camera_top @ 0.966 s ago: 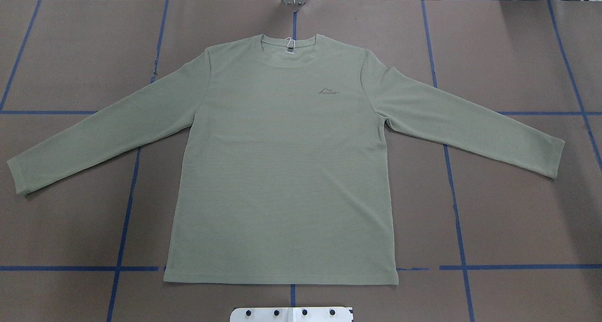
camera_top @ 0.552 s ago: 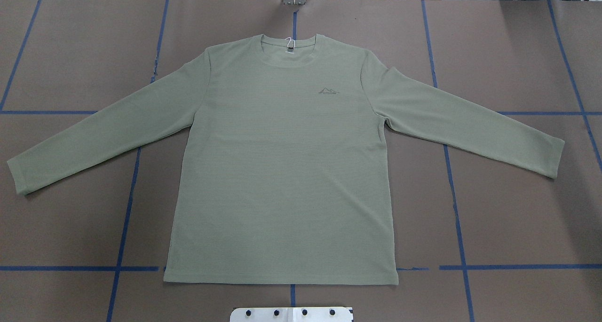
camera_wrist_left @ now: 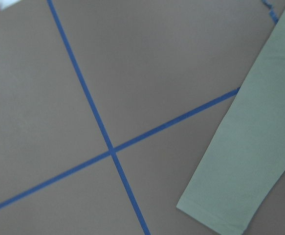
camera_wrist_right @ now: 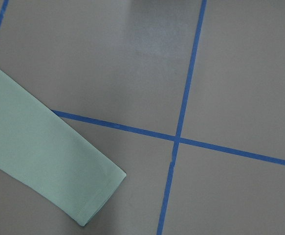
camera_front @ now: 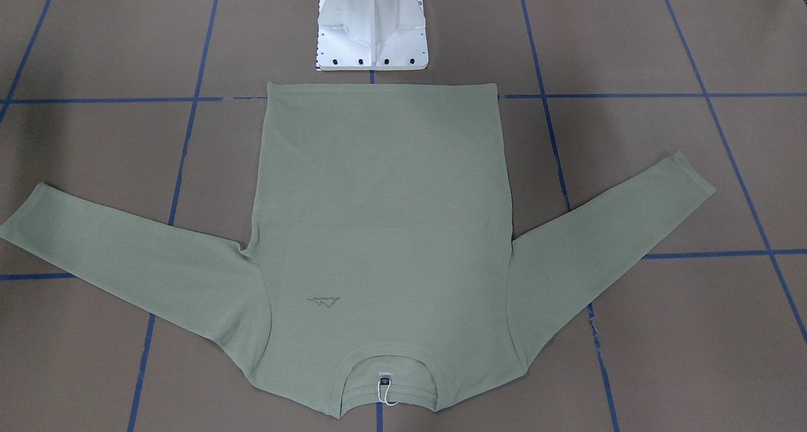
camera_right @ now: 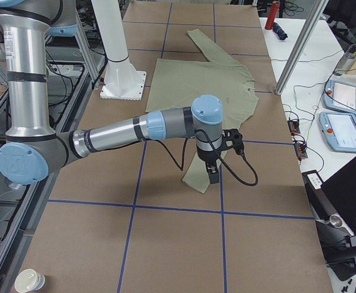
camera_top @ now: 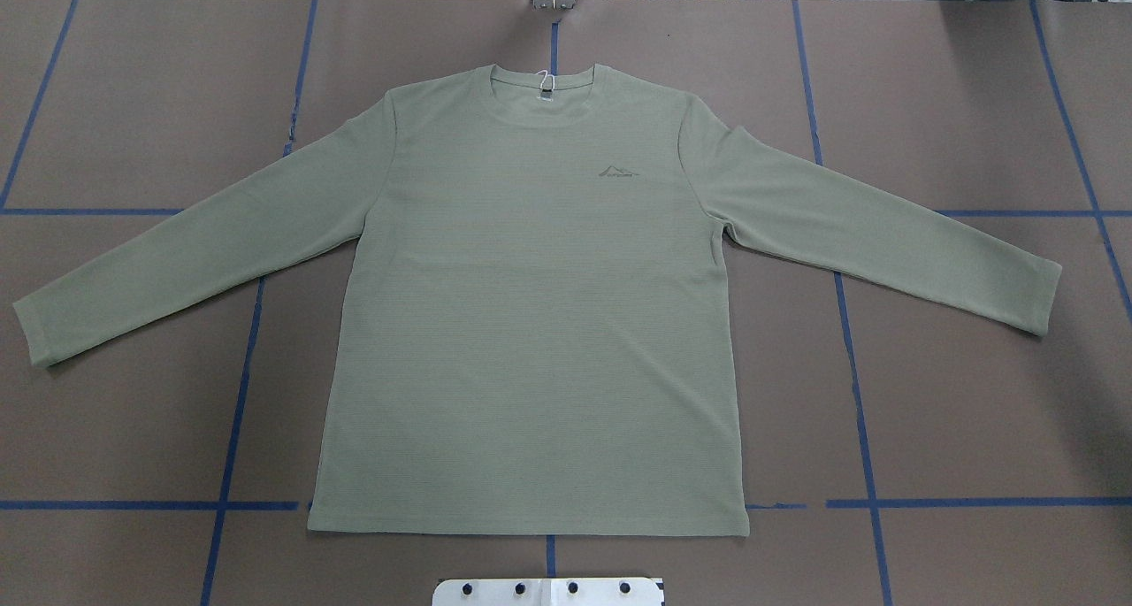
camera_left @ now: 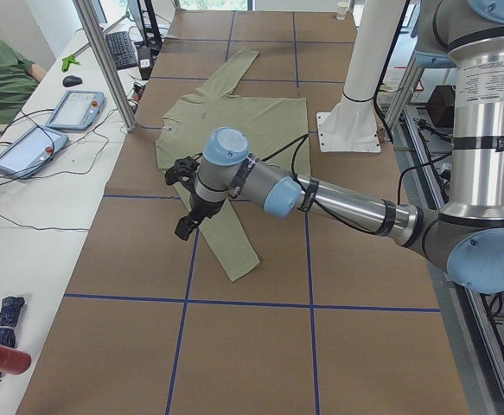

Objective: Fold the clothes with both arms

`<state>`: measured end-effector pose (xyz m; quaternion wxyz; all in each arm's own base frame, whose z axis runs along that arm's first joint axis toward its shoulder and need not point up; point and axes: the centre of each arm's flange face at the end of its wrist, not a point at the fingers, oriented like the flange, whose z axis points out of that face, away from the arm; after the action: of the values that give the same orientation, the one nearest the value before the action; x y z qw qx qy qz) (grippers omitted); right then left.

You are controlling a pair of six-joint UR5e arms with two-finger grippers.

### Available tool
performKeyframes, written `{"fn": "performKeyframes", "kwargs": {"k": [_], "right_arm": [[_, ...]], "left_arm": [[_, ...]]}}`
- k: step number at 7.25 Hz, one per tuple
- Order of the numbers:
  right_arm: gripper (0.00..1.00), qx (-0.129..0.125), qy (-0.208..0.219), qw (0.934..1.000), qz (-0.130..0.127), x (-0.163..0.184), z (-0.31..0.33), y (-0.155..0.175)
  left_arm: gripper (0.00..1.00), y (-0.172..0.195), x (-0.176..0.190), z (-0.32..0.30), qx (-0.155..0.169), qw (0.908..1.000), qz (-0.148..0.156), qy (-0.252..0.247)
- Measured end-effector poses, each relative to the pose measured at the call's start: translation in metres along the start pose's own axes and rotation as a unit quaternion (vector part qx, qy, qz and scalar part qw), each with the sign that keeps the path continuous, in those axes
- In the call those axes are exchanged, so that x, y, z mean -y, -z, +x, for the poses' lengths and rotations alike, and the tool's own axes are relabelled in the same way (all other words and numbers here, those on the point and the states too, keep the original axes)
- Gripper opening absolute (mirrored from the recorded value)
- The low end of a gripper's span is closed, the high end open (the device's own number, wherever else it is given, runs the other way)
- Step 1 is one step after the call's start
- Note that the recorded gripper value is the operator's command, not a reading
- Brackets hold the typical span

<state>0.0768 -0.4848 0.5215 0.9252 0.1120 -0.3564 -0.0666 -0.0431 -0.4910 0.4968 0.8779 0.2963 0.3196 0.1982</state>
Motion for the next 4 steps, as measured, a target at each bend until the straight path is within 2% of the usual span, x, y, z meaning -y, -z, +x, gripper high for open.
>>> {"fn": "performKeyframes", "kwargs": {"k": [1,2,4], "right_arm": [[1.0,0.01,0.014,0.9997,0.017,0.002,-0.004,0.0],[1.0,0.017,0.009,0.9993,0.032,0.0,-0.01,-0.008],[0.96,0.039,-0.055,0.9962,0.055,-0.025,-0.031,-0.057]], "left_arm": [[1.0,-0.009,0.002,-0.009,0.006,0.9994,0.032,0.011],[1.0,-0.013,0.002,-0.012,0.006,0.9978,0.056,0.035],[1.0,-0.013,-0.002,-0.012,0.004,0.996,0.074,0.051]]}}
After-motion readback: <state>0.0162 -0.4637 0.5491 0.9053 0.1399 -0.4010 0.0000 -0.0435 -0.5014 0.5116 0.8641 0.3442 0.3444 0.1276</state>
